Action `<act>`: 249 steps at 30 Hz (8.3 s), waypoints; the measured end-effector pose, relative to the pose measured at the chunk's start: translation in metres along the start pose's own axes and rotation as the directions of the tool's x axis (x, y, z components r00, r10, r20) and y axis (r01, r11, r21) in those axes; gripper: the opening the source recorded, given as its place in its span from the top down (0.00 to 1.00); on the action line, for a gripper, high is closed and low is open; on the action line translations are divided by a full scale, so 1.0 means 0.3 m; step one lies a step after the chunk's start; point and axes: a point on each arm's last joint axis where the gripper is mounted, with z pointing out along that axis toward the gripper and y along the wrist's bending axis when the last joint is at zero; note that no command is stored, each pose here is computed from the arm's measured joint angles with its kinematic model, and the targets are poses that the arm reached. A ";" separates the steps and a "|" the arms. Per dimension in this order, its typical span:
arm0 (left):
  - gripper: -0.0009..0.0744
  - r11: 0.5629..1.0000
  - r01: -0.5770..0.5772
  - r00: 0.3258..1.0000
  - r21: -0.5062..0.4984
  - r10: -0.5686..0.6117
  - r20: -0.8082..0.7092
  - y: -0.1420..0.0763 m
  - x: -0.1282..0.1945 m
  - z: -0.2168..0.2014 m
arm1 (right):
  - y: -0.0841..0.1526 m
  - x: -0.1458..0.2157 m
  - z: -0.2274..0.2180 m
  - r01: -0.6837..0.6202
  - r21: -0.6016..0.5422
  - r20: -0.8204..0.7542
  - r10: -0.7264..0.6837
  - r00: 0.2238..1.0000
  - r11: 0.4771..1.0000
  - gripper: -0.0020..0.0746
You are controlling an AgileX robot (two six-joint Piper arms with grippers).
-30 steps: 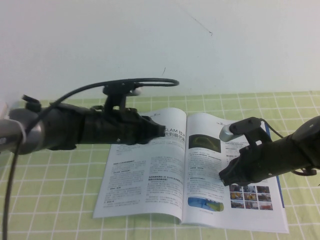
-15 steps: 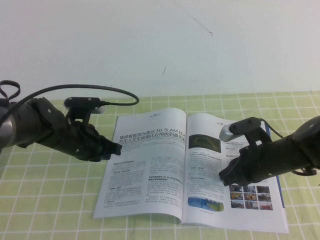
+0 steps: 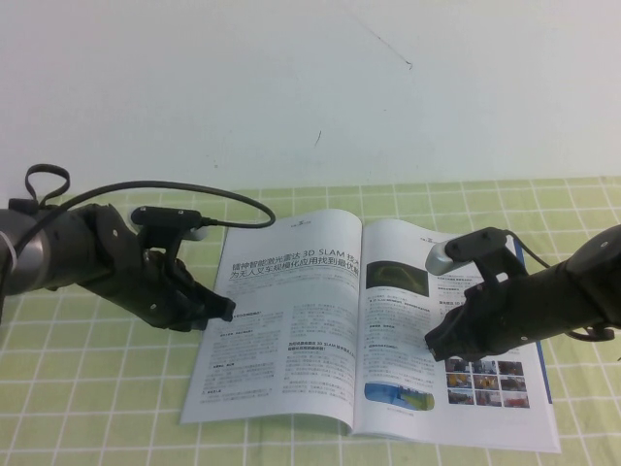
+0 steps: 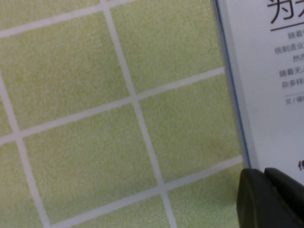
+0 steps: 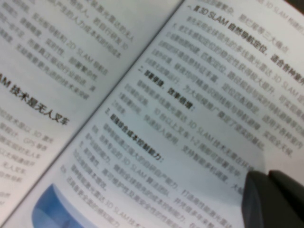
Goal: Close book
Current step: 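Close the open booklet and leave it lying on the table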
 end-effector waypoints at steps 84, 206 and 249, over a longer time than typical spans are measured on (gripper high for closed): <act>0.99 0.780 0.131 0.980 0.612 -0.193 0.036 -0.421 -0.002 0.029 | 0.013 -0.003 -0.087 0.190 0.045 -0.028 -0.189 0.982 0.981 0.98; 0.99 0.969 -0.018 0.669 -0.245 0.194 0.717 -0.023 0.936 -0.560 | 0.295 0.669 -0.825 -0.109 0.498 0.472 -0.163 0.866 0.860 0.98; 0.99 0.979 0.099 0.671 -0.179 0.067 0.738 -0.010 0.939 -0.564 | 0.295 0.669 -0.825 -0.109 0.498 0.472 -0.163 0.866 0.860 0.98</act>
